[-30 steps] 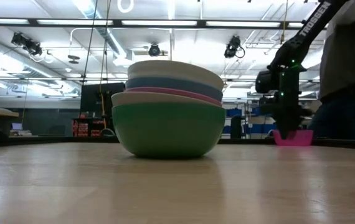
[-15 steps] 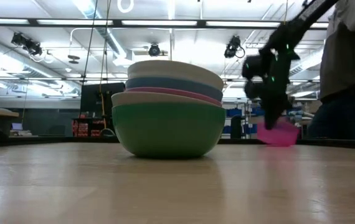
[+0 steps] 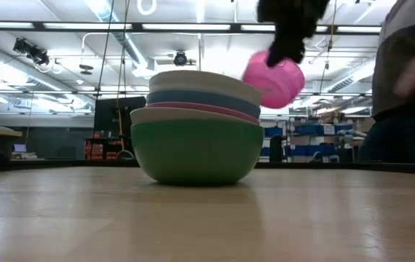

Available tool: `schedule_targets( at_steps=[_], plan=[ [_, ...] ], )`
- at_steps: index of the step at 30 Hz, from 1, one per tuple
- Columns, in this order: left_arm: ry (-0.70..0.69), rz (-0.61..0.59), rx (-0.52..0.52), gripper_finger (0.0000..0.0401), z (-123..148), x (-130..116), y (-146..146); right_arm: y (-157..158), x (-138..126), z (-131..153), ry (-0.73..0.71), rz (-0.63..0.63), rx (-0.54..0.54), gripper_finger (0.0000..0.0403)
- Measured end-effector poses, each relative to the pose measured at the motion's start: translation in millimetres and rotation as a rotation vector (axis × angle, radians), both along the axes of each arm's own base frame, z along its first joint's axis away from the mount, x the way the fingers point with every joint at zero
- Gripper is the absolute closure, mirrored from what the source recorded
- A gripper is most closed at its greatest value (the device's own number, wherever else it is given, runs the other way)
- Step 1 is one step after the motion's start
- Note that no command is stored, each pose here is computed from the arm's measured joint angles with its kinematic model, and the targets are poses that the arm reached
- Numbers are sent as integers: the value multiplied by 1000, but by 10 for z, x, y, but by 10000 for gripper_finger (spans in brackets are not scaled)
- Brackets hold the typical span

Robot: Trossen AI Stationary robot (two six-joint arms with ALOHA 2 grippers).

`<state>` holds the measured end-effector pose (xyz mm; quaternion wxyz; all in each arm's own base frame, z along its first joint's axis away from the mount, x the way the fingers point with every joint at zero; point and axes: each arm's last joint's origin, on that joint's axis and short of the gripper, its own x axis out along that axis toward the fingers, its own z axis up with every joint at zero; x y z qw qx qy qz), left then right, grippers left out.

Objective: Nest bowls inside each other
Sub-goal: Stack the red bowl on top of the yellow bowl

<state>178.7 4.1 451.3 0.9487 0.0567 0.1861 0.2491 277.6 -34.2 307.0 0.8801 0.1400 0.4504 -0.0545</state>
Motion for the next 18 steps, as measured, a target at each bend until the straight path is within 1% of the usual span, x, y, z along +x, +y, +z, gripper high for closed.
schedule_targets(
  at_steps=[5,11,15,18],
  plan=[
    [-8,36,1,248,2,-5,9,445,385,-7,17,131,-13,403],
    [-8,43,-9,248,0,-35,10,706,845,-112,39,215,-26,403],
    [-4,67,-12,248,0,-93,19,864,1070,-220,63,265,-11,403],
    [-19,68,-13,248,23,-158,24,1022,1170,-334,103,299,2,403]
  ],
)
